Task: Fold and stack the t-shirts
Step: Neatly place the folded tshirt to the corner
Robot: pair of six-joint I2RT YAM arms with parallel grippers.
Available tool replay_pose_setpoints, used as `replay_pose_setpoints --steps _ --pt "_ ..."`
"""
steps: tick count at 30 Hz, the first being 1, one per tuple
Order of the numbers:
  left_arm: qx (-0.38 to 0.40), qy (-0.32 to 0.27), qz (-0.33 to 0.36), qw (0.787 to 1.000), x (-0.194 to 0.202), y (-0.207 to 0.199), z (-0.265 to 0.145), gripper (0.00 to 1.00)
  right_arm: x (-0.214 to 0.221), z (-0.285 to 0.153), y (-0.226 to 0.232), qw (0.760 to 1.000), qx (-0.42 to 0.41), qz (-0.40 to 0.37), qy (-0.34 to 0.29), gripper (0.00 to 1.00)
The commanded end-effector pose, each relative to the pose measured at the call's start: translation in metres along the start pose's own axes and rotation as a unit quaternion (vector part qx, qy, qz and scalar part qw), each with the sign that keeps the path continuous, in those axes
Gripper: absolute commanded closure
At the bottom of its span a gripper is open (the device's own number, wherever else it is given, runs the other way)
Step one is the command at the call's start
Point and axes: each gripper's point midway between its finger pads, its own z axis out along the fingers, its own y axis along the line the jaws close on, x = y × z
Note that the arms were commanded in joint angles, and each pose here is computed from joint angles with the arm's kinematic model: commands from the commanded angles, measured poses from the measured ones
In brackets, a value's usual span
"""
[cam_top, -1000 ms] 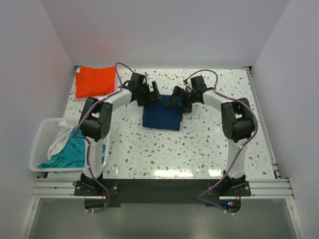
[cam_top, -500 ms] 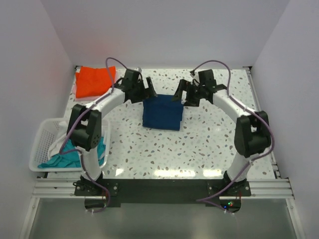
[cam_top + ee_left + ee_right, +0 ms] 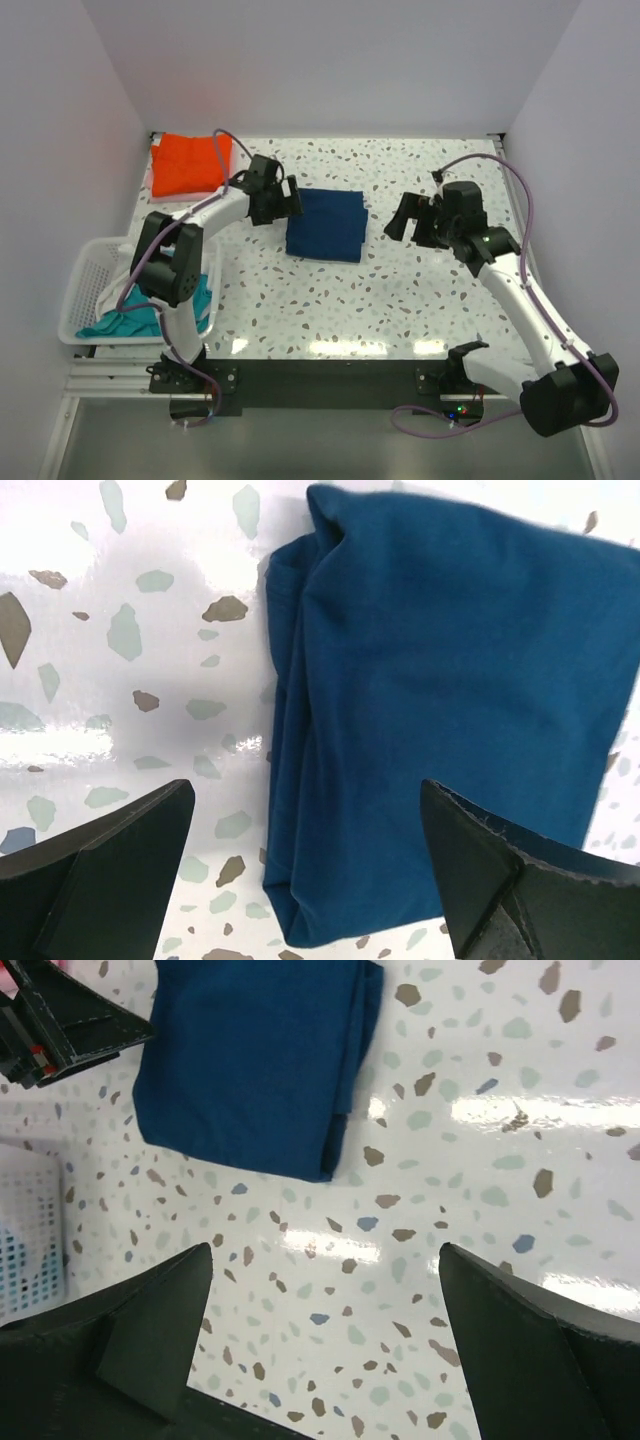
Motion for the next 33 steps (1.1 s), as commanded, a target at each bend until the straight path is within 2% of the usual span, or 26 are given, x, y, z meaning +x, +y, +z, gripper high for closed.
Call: replay_pose_setpoints --steps 1,8,17,23,24,26,28,31,33 --pt "-0.013 0.008 0.027 1.0 0.005 0.002 0.011 0.0 0.009 -0.015 -0.027 0.998 0.06 -0.018 -0.009 0.01" --pt "-0.049 0.037 0.035 0.997 0.021 0.013 0.035 0.02 0.024 -0.028 -0.035 0.996 0.071 -0.05 0.015 0.01" --pt "-0.073 0.059 0.068 0.993 0.048 0.011 0.049 0.24 0.038 -0.03 -0.041 0.995 0.073 -0.059 0.034 0.01" --pt "-0.074 0.073 0.078 0.991 0.06 0.006 0.062 0.45 0.038 -0.03 -0.044 0.994 0.078 -0.062 0.032 0.01" --pt "-0.075 0.076 0.08 0.991 0.062 0.006 0.064 0.52 0.038 -0.029 -0.043 0.995 0.075 -0.062 0.032 0.01" --pt "-0.078 0.082 0.083 0.99 0.065 0.005 0.07 0.6 0.038 -0.029 -0.043 0.995 0.074 -0.064 0.032 0.01" --pt "-0.084 0.085 0.088 0.989 0.064 0.006 0.077 0.73 0.039 -0.028 -0.043 0.994 0.076 -0.065 0.035 0.01" --pt "-0.109 0.082 0.095 0.986 0.059 0.012 0.082 1.0 0.039 -0.027 -0.044 0.994 0.075 -0.067 0.036 0.01" --pt "-0.122 0.082 0.103 0.984 0.057 0.015 0.082 1.0 0.038 -0.026 -0.045 0.994 0.077 -0.068 0.034 0.01"
